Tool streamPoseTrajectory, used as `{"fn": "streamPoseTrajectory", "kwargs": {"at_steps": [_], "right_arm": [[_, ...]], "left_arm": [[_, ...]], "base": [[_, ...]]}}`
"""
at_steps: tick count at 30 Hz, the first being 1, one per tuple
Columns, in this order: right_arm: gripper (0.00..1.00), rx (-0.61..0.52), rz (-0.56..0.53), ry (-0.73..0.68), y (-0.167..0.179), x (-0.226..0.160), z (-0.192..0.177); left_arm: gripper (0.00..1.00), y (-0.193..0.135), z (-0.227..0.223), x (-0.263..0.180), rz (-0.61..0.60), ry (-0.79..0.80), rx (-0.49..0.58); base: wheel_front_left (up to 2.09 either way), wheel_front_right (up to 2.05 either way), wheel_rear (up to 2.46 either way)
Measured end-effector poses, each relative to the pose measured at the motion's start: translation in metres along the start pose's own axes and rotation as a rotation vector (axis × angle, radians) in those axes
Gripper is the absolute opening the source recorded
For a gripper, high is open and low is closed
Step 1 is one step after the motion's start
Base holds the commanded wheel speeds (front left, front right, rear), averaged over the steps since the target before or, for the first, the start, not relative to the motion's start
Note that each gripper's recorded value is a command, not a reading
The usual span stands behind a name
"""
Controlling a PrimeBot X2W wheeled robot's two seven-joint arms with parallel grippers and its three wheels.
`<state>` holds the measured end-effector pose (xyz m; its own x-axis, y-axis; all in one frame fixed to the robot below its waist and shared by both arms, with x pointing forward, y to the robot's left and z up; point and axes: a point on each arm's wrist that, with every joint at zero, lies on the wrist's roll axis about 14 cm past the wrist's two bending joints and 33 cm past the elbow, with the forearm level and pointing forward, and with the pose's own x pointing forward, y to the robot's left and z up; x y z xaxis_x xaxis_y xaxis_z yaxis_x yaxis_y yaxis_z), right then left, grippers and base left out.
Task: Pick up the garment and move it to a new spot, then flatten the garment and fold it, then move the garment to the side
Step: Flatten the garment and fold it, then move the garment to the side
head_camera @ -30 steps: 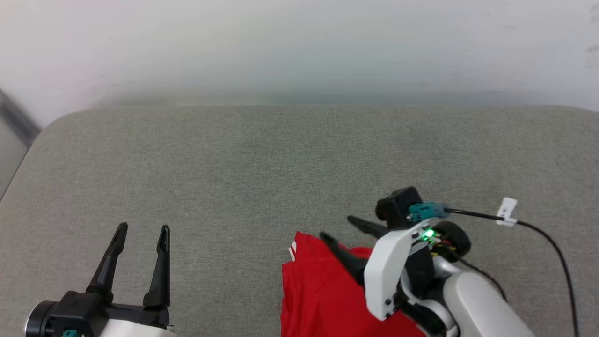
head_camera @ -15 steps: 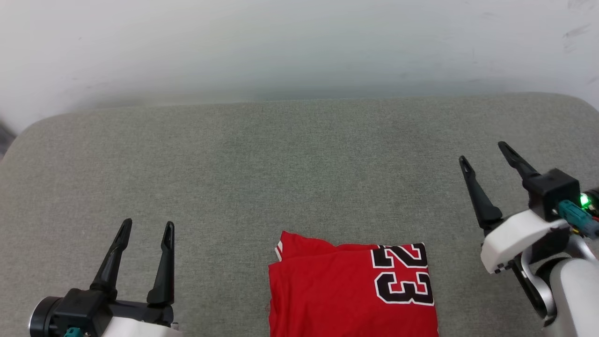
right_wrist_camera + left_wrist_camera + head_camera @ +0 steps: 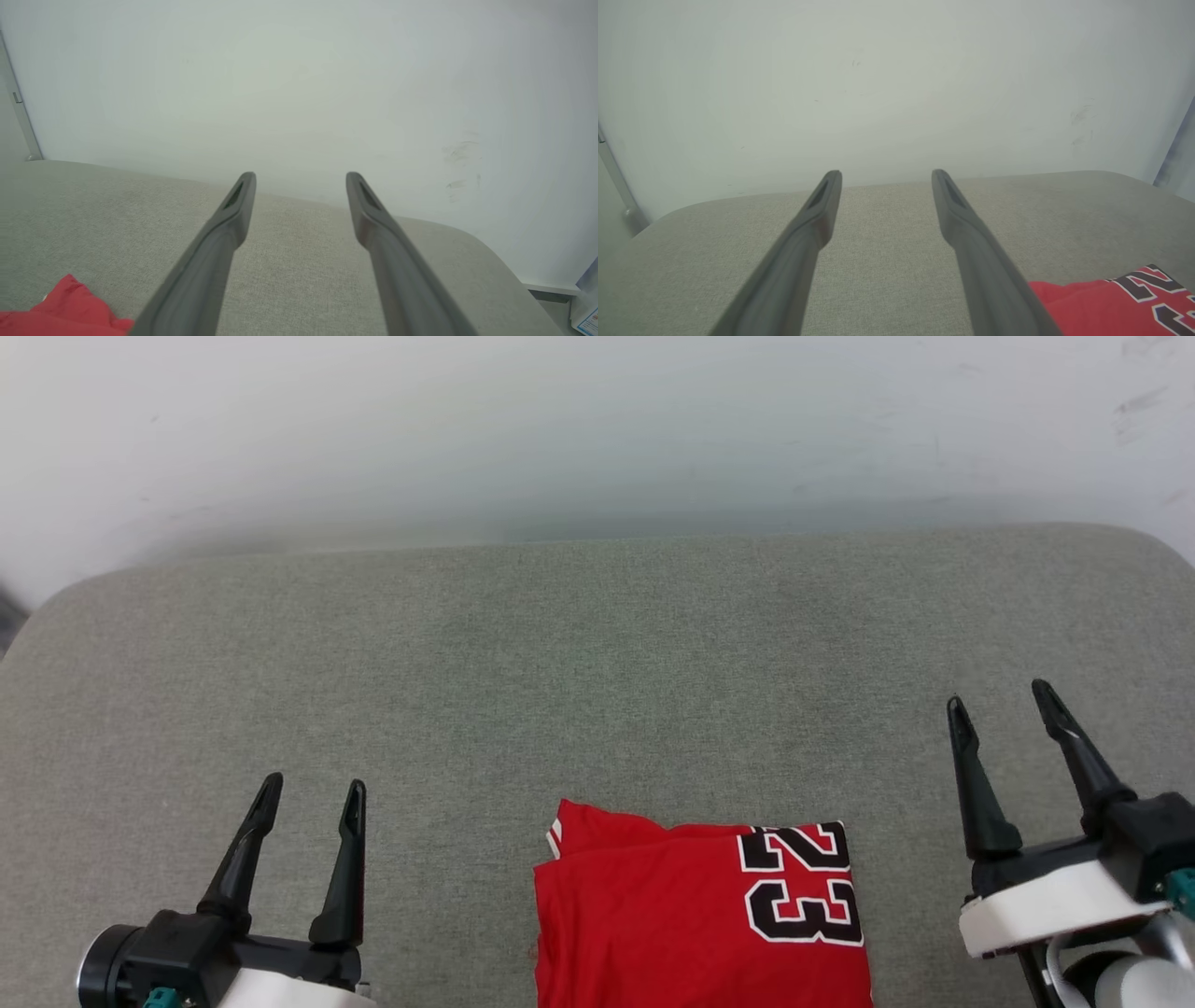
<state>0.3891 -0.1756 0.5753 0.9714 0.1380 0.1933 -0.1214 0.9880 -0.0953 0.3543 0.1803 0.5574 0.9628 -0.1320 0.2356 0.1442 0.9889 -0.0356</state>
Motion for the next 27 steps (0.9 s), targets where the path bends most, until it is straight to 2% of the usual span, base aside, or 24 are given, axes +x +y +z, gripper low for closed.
{"fn": "streamPoseTrajectory", "kwargs": {"at_steps": [8,20,27], "right_arm": [[1.0,0.038,0.001,0.005,0.013,-0.016,-0.008],[1.0,0.059,0.001,0.015,0.016,-0.02,-0.009],[1.0,0.067,0.013,0.066,0.019,-0.02,-0.016]], "left_arm": [[1.0,-0.006,-0.002,-0.004,-0.015,0.01,-0.012],[1.0,-0.007,0.002,-0.006,-0.019,-0.001,-0.008],[1.0,-0.007,0.001,-0.006,-0.019,0.001,-0.007]], "base": [[0.0,0.0,0.0],[0.0,0.0,0.0],[0.0,0.0,0.0]]}}
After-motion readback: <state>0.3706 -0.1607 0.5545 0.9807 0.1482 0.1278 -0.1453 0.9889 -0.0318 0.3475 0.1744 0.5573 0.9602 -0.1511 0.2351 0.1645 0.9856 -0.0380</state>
